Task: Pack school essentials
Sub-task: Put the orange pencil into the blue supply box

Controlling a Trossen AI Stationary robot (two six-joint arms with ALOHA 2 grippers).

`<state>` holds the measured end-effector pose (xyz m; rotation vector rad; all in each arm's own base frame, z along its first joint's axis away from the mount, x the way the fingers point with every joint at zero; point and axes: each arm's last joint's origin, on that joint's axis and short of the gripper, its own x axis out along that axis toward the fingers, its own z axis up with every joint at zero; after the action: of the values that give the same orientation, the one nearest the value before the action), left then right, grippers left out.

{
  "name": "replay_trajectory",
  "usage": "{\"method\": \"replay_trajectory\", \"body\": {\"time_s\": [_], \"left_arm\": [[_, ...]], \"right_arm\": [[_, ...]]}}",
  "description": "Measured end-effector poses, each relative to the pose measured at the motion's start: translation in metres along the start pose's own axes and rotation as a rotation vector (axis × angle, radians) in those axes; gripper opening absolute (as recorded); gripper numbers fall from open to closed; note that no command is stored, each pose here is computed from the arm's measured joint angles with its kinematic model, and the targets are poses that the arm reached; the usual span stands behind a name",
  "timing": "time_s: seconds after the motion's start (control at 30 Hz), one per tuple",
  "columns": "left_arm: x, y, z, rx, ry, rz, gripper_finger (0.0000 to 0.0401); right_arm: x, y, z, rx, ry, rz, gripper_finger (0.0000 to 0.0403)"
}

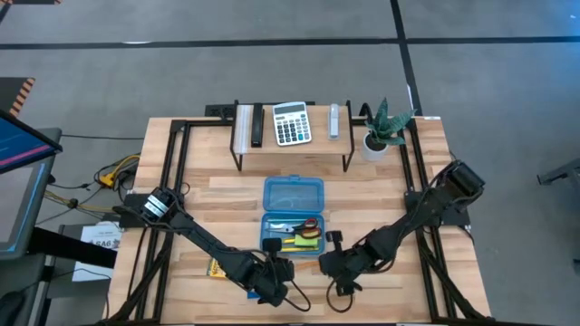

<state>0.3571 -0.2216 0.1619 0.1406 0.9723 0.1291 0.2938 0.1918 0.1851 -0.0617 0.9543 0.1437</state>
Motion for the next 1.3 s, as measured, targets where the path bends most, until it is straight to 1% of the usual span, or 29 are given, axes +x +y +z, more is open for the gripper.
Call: {"method": "replay_trajectory", "body": {"time_s": [0.13,0.27,0.37,0.47,0.57,0.63,0.7,0.8,0.9,1.0,1.03,1.13,1.3], "left_arm": [[-0.007,0.001,0.005,0.018,0.009,0.041,0.0002],[-0.013,0.0,0.009,0.034,0.009,0.047,0.0002],[-0.014,-0.001,0.009,0.035,0.019,0.024,0.0001],[-0.013,-0.003,0.008,0.029,0.019,-0.01,0.0001],[-0.012,-0.008,0.002,0.033,0.016,-0.023,0.0],[-0.01,-0.01,-0.002,0.022,0.011,-0.029,0.0],[-0.008,-0.012,-0.007,0.011,0.014,-0.031,0.0],[-0.003,-0.014,-0.013,-0.008,0.004,-0.068,0.0005],[0.003,-0.014,-0.019,0.013,-0.005,-0.081,0.0017],[0.011,-0.009,-0.029,0.026,0.012,-0.069,0.0033],[0.013,-0.008,-0.03,0.023,0.013,-0.072,0.0039],[0.013,-0.006,-0.027,0.005,-0.003,-0.082,0.0051],[0.012,-0.008,-0.025,0.014,-0.023,-0.097,0.0067]], "right_arm": [[-0.024,-0.005,0.005,0.008,-0.048,-0.027,0.0022],[-0.049,-0.006,0.009,0.013,-0.11,-0.047,0.0021],[-0.063,-0.005,0.009,0.009,-0.139,-0.054,0.0019],[-0.068,-0.001,0.006,-0.007,-0.134,-0.049,0.002],[-0.063,0.006,0.002,-0.02,-0.123,-0.042,0.0027],[-0.053,0.009,-0.007,-0.029,-0.088,-0.047,0.0032],[-0.039,0.01,-0.018,-0.003,-0.042,-0.061,0.0037],[-0.024,0.007,-0.035,0.042,0.031,-0.085,0.0045],[-0.016,0.004,-0.045,0.063,0.002,-0.065,0.0051],[-0.012,0.007,-0.046,0.07,-0.097,0.006,0.0051],[-0.012,0.007,-0.046,0.067,-0.11,0.028,0.0051],[-0.008,0.004,-0.056,0.05,-0.081,0.021,0.0052],[-0.001,-0.004,-0.069,0.066,-0.061,0.007,0.0052]]}}
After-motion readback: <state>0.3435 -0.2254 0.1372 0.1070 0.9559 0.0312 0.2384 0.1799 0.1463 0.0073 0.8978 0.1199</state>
